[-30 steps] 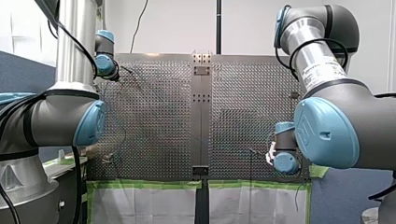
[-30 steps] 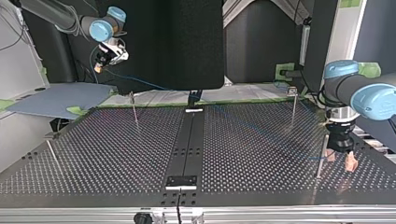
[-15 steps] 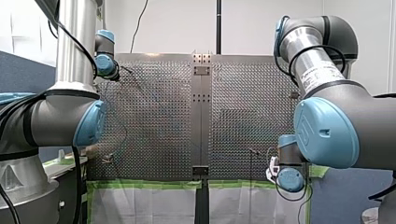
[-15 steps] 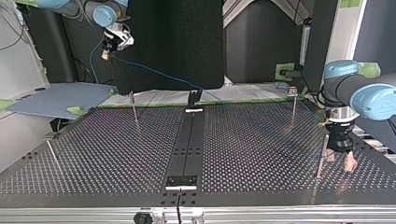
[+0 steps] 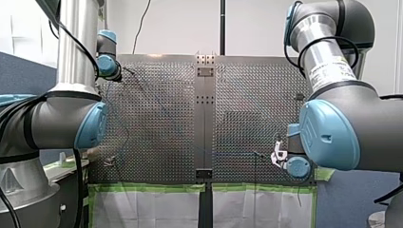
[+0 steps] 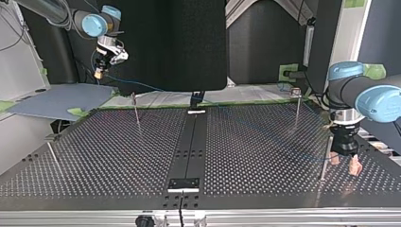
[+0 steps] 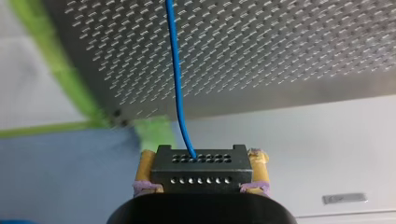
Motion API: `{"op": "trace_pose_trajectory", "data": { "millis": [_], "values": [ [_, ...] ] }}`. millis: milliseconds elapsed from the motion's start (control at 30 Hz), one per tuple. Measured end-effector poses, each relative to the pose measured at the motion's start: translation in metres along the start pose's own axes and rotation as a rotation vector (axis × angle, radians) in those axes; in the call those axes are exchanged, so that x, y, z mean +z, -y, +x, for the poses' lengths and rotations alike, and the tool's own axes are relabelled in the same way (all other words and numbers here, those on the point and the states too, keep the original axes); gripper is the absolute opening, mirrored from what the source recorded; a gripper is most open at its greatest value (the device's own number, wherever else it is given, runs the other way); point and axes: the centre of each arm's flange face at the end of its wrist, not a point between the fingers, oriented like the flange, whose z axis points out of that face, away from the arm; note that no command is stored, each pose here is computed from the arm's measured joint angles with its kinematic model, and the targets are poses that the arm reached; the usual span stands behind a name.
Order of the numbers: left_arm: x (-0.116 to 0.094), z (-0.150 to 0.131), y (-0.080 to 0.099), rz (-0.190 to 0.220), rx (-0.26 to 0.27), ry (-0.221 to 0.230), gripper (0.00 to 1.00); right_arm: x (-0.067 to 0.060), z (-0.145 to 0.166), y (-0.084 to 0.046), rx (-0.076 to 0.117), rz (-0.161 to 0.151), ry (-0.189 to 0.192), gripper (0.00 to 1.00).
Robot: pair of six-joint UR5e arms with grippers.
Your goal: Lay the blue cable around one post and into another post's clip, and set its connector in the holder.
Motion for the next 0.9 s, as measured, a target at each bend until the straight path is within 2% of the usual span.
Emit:
{"op": "trace_pose_trajectory", "data": {
  "millis": [267, 367, 667, 900],
  "values": [
    [0.000, 0.000, 0.001, 0.001, 0.004, 0.000, 1.00, 0.040, 0.037, 0.002, 0.012, 0.055, -0.057, 0.00],
    [0.000, 0.000, 0.001, 0.002, 0.005, -0.001, 1.00, 0.048, 0.035, 0.000, 0.014, 0.073, -0.067, 0.00],
    [-0.001, 0.001, 0.003, 0.003, 0.010, -0.003, 1.00, 0.053, 0.005, -0.013, 0.007, 0.085, -0.034, 0.00],
    [-0.002, 0.002, 0.005, -0.004, 0.023, -0.005, 1.00, 0.053, -0.005, -0.016, 0.001, 0.099, -0.024, 0.00]
  ]
}}
